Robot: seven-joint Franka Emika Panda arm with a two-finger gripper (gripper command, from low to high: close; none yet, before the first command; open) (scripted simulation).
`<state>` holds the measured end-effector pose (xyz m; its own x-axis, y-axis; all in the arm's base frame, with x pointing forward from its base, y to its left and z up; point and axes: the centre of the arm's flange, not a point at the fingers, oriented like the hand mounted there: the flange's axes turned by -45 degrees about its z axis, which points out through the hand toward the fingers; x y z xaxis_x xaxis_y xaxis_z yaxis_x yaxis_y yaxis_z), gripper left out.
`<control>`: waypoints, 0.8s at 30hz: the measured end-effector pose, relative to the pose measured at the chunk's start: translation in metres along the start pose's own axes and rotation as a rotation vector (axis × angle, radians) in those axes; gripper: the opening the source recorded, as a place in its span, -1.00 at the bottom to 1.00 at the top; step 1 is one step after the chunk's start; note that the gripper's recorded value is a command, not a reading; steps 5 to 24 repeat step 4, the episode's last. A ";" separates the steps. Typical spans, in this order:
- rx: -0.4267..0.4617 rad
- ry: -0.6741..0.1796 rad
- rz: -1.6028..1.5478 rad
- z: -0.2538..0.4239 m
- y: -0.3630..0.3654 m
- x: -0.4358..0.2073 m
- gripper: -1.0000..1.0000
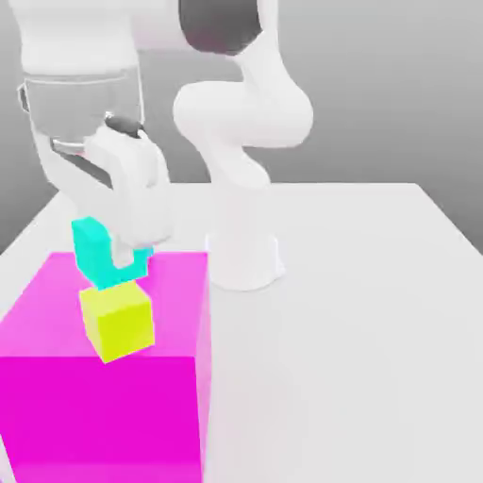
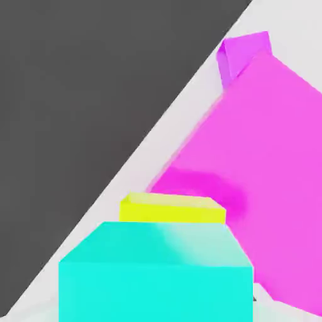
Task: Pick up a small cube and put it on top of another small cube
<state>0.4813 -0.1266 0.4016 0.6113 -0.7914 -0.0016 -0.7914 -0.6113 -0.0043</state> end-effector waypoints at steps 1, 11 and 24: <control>0.000 0.000 0.000 0.000 0.000 0.000 1.00; 0.000 0.000 0.000 0.000 0.000 0.000 1.00; 0.000 0.000 0.000 0.000 0.000 0.000 1.00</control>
